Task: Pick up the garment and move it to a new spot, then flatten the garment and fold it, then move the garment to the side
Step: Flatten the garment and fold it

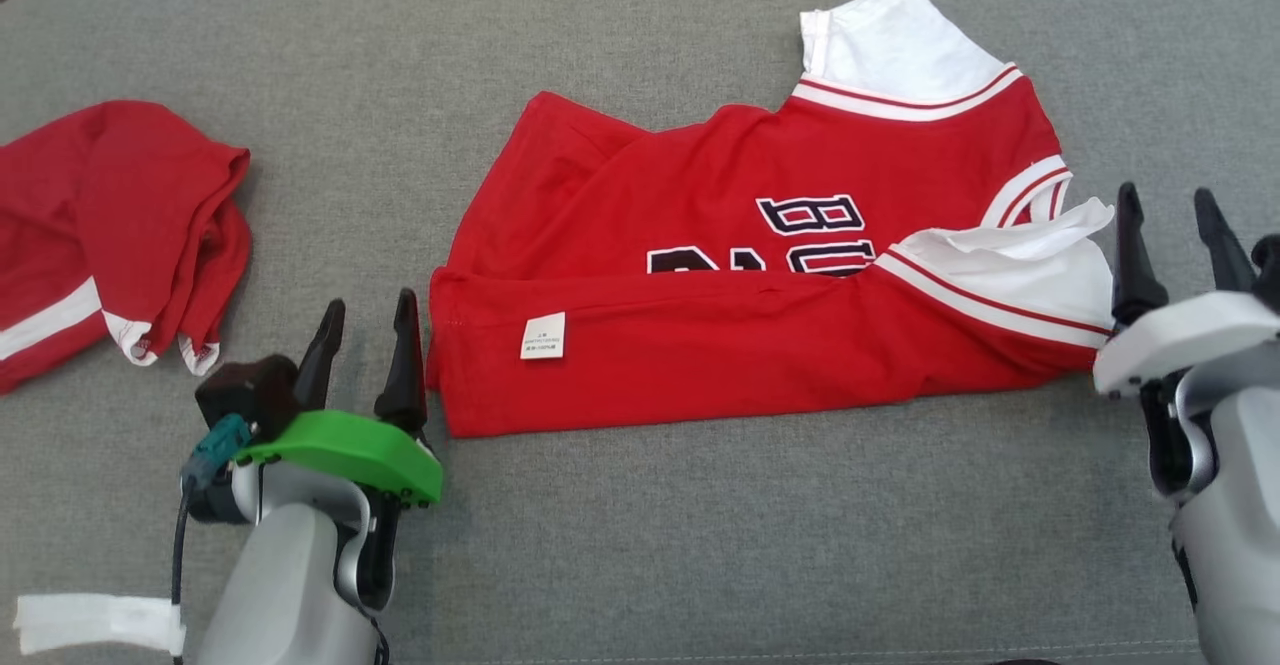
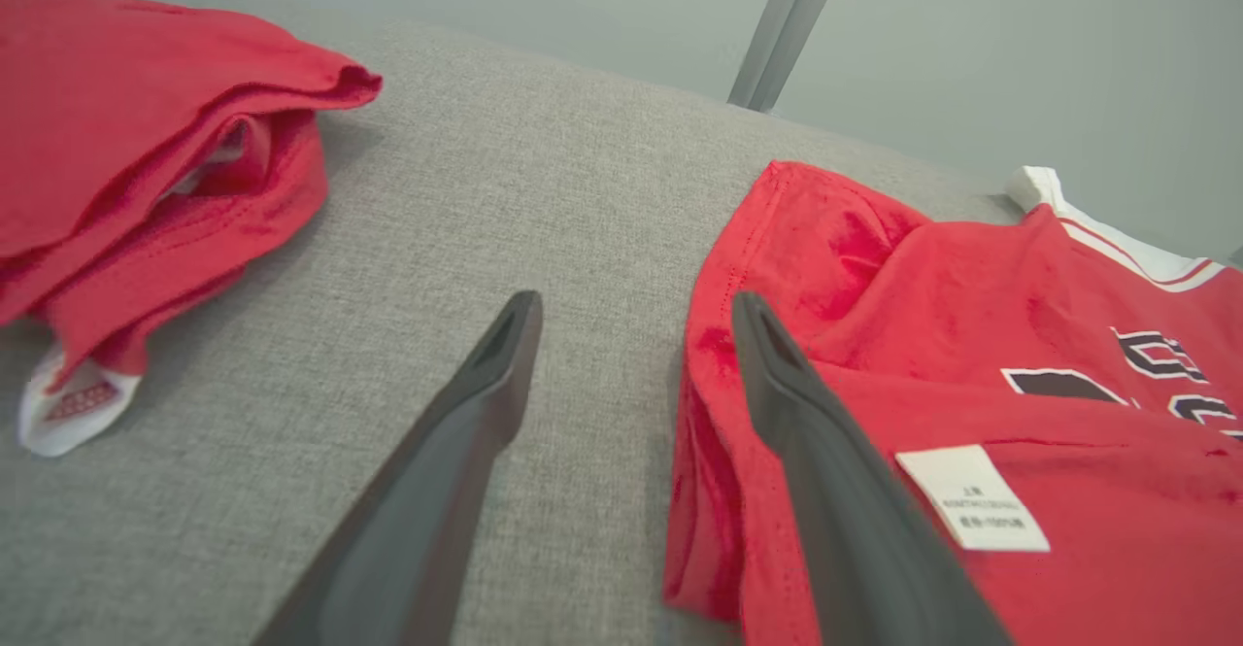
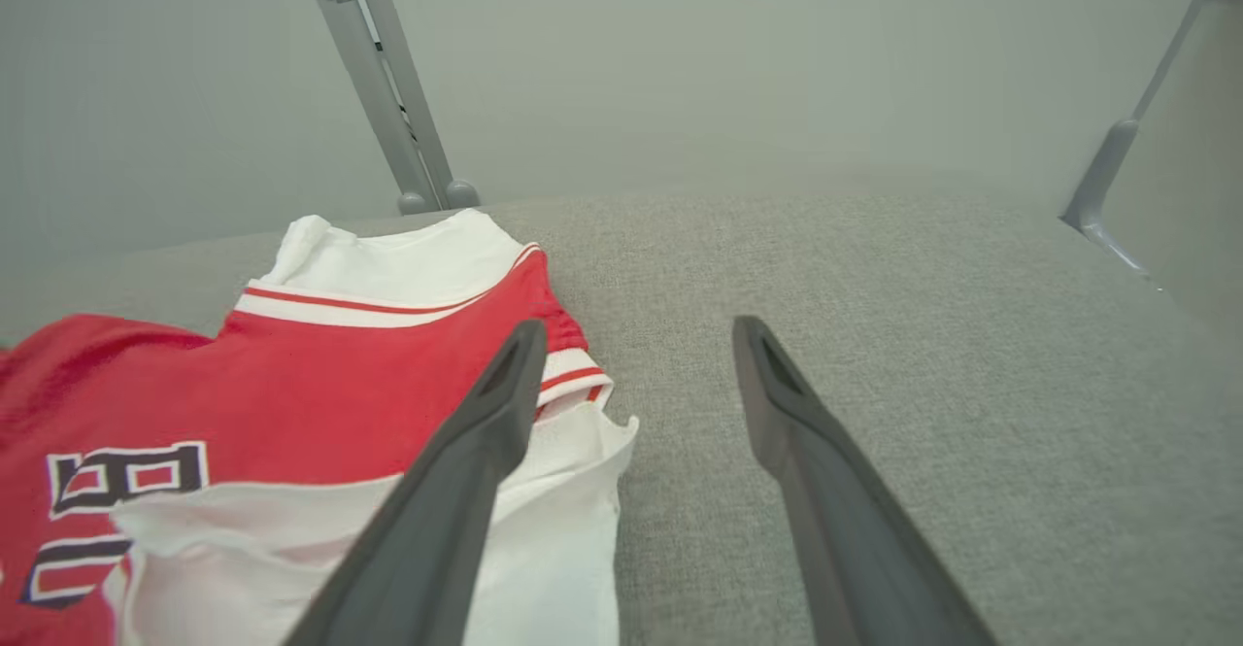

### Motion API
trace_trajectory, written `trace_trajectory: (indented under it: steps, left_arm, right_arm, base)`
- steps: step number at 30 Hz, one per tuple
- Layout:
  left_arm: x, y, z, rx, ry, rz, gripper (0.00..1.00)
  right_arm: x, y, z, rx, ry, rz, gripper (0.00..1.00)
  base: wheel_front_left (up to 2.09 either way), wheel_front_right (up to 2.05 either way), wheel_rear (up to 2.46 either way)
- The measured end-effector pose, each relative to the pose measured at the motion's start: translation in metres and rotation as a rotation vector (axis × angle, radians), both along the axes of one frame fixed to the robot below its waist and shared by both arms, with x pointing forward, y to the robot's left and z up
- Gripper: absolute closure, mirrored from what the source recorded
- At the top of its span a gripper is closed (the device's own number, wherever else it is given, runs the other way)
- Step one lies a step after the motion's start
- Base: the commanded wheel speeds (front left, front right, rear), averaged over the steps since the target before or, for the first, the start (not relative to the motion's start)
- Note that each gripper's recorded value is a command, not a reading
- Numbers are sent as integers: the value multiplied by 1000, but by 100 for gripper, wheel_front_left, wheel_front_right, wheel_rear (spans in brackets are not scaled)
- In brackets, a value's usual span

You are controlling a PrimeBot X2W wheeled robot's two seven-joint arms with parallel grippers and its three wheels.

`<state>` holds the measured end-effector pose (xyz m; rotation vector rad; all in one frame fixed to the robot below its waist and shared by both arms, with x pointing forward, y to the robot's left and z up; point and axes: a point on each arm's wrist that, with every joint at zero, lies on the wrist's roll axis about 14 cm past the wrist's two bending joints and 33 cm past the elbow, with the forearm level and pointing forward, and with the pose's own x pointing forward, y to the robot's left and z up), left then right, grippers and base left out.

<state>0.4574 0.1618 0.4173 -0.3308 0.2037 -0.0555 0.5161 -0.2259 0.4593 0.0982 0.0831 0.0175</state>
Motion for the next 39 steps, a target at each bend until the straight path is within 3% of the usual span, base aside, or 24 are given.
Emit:
trace_trajectory:
  steps: [11,24,25,26,27,29,39]
  left_arm:
    - [-54,-9,-15,-38,49,1,0]
    - [-60,-16,-19,-49,63,-20,0]
    - [-61,-15,-19,-49,62,-18,0]
    - [-61,-15,-19,-48,62,-16,0]
    - [-61,-14,-19,-48,61,-14,0]
    - [-61,-13,-18,-48,58,-13,0]
    - [-64,-40,-18,-84,64,-84,0]
  right_arm:
    - [-89,6,-38,96,101,-9,0]
    - [-82,23,-53,124,148,24,0]
    - [-82,25,-54,125,151,31,4]
    - [-82,28,-54,126,152,37,41]
    - [-81,30,-54,126,149,46,41]
    - [-80,33,-52,125,146,54,100]
    - [-89,21,-46,127,130,32,100]
  base:
    - [0,0,0]
    - [0,0,0]
    - [0,0,0]
    - [0,0,0]
    - [0,0,0]
    - [0,0,0]
    - [0,0,0]
